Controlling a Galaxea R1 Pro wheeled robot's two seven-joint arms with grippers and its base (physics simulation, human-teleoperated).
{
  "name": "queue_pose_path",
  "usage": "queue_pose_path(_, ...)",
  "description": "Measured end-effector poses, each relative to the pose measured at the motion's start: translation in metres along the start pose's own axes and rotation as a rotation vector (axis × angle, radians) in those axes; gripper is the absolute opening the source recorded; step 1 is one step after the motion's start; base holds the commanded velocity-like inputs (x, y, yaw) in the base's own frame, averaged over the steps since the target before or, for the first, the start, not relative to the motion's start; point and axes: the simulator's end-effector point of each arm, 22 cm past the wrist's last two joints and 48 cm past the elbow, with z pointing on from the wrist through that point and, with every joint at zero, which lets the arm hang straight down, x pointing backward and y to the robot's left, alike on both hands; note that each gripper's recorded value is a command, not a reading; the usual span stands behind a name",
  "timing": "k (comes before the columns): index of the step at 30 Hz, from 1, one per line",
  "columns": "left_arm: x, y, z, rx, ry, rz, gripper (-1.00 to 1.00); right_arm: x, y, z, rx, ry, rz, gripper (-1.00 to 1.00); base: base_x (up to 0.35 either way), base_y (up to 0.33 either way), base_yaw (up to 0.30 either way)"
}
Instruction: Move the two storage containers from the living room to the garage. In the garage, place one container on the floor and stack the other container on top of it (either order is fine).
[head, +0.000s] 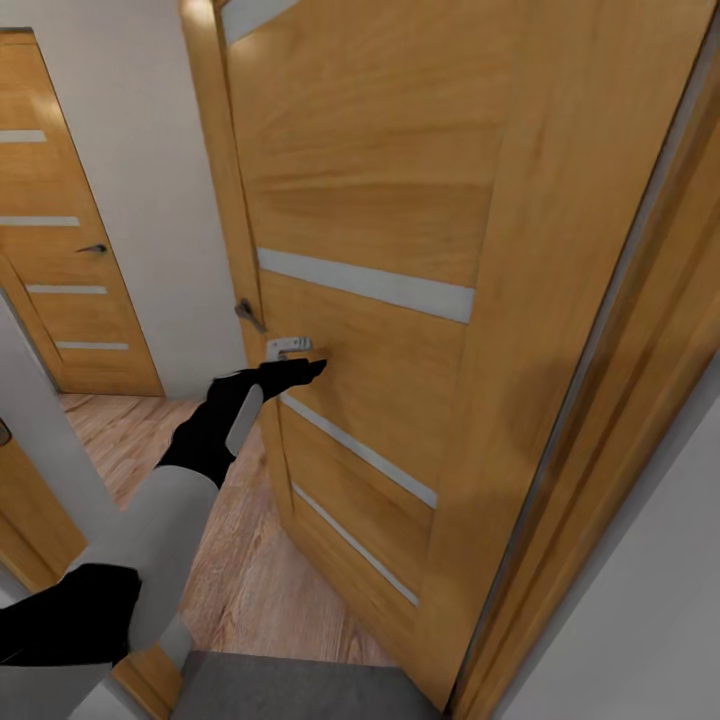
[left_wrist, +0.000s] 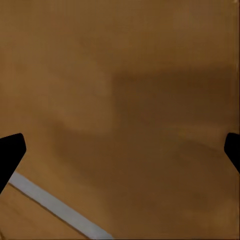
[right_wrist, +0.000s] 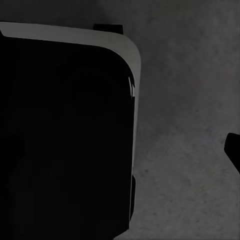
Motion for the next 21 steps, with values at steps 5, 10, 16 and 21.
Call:
queue_pose_path(5, -0.006, -0.008, 0.008, 0.009, -0.001, 0.011, 1.00, -0.001, 0.001, 0.000, -0.001, -0.003, 0.000, 1.00, 0.000, 0.000, 0.000)
queue_pose_path(10, -0.008, -0.010, 0.012, 0.011, 0.006, 0.011, 1.00, -0.002, 0.001, 0.000, -0.001, -0.004, 0.000, 1.00, 0.000, 0.000, 0.000)
queue_pose_path(16, -0.011, -0.011, 0.015, 0.015, 0.008, 0.016, 1.00, -0.003, 0.000, 0.000, -0.001, -0.006, 0.000, 1.00, 0.000, 0.000, 0.000)
queue_pose_path(21, -0.012, -0.011, 0.015, 0.016, 0.009, 0.018, 1.00, -0.003, 0.000, 0.000, -0.001, -0.006, 0.000, 1.00, 0.000, 0.000, 0.000)
